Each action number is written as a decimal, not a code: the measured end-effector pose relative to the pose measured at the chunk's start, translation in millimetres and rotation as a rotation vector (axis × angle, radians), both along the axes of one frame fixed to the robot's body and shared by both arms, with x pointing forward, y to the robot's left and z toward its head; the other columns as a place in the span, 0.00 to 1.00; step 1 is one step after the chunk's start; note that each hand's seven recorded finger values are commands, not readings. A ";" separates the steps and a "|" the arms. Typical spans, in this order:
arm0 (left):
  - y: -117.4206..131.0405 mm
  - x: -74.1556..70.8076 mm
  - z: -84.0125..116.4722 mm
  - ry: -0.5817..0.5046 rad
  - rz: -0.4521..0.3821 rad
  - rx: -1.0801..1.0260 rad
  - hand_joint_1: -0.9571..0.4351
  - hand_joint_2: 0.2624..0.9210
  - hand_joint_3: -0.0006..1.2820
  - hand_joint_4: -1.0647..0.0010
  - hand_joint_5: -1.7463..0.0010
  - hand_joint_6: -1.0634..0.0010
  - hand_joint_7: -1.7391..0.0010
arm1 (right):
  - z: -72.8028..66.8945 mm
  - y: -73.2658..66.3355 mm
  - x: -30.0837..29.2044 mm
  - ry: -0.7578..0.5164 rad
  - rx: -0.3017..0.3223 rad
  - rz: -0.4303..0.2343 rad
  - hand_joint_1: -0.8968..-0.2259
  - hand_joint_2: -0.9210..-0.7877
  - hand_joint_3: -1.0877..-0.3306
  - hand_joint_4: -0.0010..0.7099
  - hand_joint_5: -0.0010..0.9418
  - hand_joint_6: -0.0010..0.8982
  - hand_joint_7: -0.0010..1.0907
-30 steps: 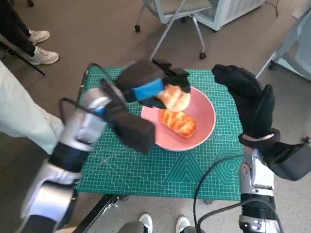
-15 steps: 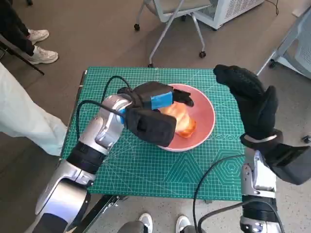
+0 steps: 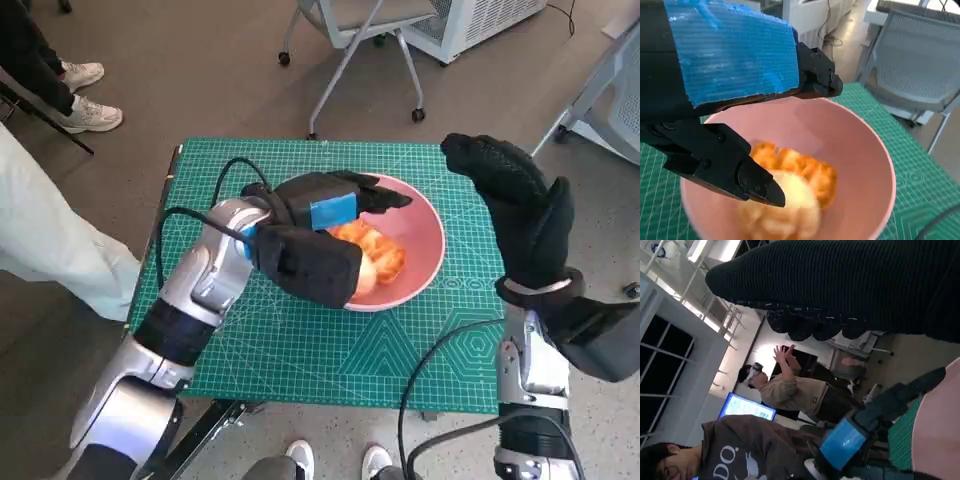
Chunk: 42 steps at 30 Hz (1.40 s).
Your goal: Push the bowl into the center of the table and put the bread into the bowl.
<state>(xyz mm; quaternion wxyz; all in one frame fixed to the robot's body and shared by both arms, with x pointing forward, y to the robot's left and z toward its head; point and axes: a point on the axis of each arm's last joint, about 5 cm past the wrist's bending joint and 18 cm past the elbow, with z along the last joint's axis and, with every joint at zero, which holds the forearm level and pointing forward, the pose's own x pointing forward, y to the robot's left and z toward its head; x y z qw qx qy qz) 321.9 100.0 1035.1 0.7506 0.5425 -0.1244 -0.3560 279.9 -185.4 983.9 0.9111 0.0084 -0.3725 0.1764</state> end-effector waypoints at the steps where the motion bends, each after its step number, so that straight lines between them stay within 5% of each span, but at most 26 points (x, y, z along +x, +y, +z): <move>1: 1.6 -0.8 0.9 0.001 0.004 -0.006 0.61 0.72 0.00 0.93 1.00 0.79 1.00 | 0.1 0.1 0.0 -0.001 0.000 -0.001 0.27 0.00 0.42 0.29 0.01 0.03 0.52; 12: 35.5 -13.2 19.0 0.016 -0.014 -0.253 0.61 0.73 0.01 0.95 1.00 0.79 1.00 | 4.1 1.6 -1.0 -0.020 0.003 -0.003 0.26 0.00 0.42 0.29 0.00 0.02 0.52; 21: 57.0 -24.9 12.5 -0.198 -0.139 -0.832 0.42 0.90 0.06 0.91 0.99 0.73 0.97 | 14.0 5.4 -2.6 -0.055 0.009 -0.004 0.27 0.00 0.40 0.29 0.00 0.01 0.53; 24: 54.5 -29.5 6.9 -0.288 -0.151 -1.029 0.32 0.97 0.18 0.89 0.98 0.91 0.75 | 20.4 9.4 -0.9 -0.067 -0.001 -0.001 0.27 0.00 0.39 0.29 0.00 0.00 0.54; 26: 52.4 -31.2 3.5 -0.306 -0.159 -1.105 0.29 0.99 0.24 0.88 0.98 0.96 0.73 | 25.1 11.3 0.0 -0.083 -0.004 -0.001 0.28 0.00 0.39 0.29 0.00 0.00 0.54; 31: 51.3 -33.5 -6.3 -0.269 -0.167 -1.208 0.25 1.00 0.35 0.89 0.98 0.99 0.75 | 35.5 15.5 3.0 -0.117 -0.010 0.004 0.28 0.00 0.39 0.28 0.00 0.00 0.55; 42: 54.1 -36.9 -16.4 -0.196 -0.167 -1.237 0.21 1.00 0.35 0.99 1.00 1.00 0.87 | 41.0 18.3 7.1 -0.136 -0.011 0.011 0.29 0.00 0.40 0.28 0.00 0.00 0.55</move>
